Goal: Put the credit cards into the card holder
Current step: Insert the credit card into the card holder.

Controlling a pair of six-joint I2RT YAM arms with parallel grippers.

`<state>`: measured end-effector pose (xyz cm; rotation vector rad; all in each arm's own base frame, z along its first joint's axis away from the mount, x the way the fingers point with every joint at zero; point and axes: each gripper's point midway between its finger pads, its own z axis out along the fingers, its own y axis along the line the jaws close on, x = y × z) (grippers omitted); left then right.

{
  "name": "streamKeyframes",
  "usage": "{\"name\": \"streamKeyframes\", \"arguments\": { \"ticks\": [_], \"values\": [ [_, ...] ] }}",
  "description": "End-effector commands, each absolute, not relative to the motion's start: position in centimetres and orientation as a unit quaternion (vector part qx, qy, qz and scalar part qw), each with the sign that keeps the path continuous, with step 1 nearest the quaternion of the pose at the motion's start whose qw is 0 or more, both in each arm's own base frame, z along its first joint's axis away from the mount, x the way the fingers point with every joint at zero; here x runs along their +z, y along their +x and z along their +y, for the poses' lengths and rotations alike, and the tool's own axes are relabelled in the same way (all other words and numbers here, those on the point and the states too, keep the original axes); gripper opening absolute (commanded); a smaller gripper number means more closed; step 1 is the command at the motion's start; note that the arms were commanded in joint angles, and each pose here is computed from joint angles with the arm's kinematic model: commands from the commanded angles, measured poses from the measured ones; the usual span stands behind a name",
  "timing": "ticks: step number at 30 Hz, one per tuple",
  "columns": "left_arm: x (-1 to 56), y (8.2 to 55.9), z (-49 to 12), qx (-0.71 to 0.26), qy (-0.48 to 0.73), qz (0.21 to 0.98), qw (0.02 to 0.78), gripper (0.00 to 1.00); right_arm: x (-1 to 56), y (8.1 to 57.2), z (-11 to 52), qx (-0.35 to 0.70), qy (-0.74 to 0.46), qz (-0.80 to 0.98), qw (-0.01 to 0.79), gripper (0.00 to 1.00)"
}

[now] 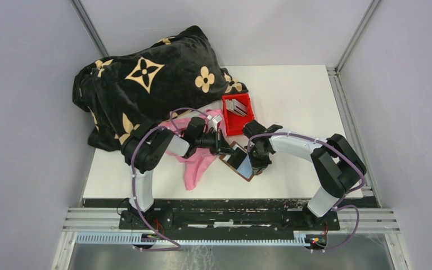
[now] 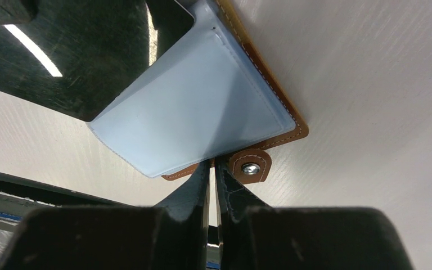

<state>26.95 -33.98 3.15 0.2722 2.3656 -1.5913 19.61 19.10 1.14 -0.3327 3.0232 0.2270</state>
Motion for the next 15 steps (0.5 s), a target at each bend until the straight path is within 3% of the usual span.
{"name": "streamKeyframes", "arguments": {
  "ticks": [1,15],
  "values": [
    [3.72,27.15,-34.8,-0.555,0.114,0.809,0.158,0.03,-1.18,20.18,16.67,0.016,-0.115,0.992,0.053,0.13],
    [3.66,26.68,-35.75,-0.561,0.124,0.805,0.151,0.03,-1.23,20.2,16.61,0.014,-0.115,0.992,0.052,0.13]
  ]
}}
